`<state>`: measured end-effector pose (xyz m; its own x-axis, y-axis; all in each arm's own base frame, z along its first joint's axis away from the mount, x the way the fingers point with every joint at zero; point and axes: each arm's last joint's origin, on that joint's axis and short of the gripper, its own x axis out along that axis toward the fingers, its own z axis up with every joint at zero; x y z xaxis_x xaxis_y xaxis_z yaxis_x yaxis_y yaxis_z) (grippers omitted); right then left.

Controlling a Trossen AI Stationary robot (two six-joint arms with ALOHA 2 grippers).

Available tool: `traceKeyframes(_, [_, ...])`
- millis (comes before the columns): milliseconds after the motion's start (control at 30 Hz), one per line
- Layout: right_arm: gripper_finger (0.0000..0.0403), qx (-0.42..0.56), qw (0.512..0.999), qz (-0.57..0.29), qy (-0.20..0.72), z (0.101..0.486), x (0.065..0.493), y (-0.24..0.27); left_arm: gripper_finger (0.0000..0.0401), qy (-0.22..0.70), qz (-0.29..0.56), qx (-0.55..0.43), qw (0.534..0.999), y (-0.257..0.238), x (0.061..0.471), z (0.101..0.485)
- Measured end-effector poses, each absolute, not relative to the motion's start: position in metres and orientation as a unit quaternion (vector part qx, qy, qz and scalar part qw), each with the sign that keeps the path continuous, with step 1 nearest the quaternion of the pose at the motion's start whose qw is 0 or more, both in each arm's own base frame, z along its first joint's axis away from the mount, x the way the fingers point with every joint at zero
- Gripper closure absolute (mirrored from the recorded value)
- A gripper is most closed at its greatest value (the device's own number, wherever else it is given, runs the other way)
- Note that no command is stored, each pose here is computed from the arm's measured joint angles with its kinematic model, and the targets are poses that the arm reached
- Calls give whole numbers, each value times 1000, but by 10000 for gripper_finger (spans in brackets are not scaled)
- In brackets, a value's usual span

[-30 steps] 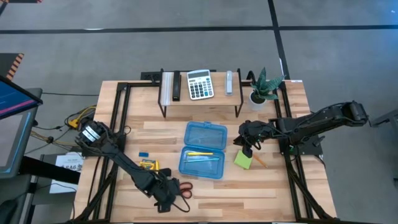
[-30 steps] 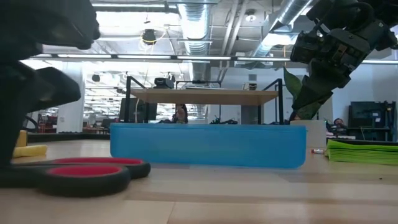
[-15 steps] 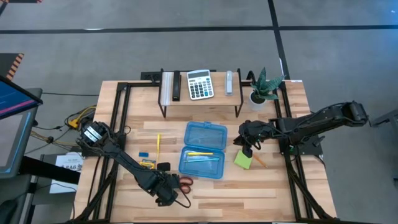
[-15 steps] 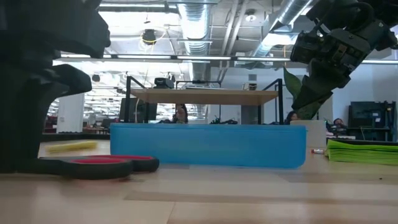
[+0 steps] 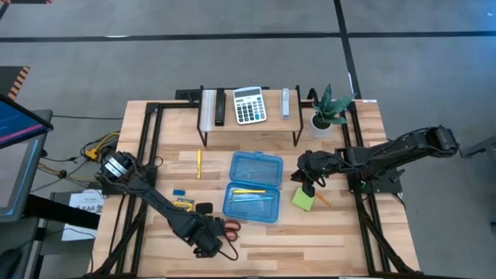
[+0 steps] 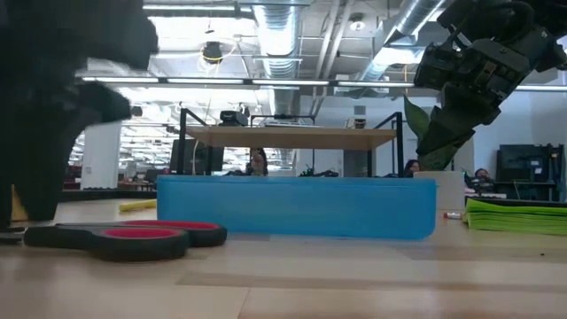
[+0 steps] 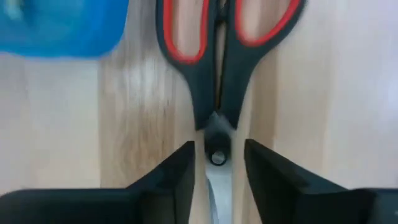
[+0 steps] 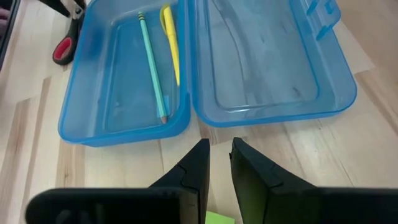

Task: Pack school essentials
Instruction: Put the scissors into the blue supply box

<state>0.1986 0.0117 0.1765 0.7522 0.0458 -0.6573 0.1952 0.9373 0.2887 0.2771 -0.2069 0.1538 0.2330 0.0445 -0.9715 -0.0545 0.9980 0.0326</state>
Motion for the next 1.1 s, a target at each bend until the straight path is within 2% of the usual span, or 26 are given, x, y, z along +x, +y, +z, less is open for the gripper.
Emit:
traceKeyframes(167, [315,172,920,-41,349,177,199,12,238,554,2,38,831,-217,291,171])
traceKeyframes(300, [315,172,921,-40,348,177,199,12,233,518,-35,43,854,-215,308,171])
traceKeyframes(500, [315,172,920,-41,349,177,199,12,233,515,-31,54,855,-202,320,166])
traceKeyframes(733, [315,172,920,-41,350,176,199,12,233,548,-53,59,833,-199,329,140])
traceKeyframes(933, [315,172,920,-41,349,177,199,12,234,558,-46,56,826,-198,331,132])
traceKeyframes(1100, [315,171,920,-42,350,176,199,12,270,560,-47,44,826,-198,330,133])
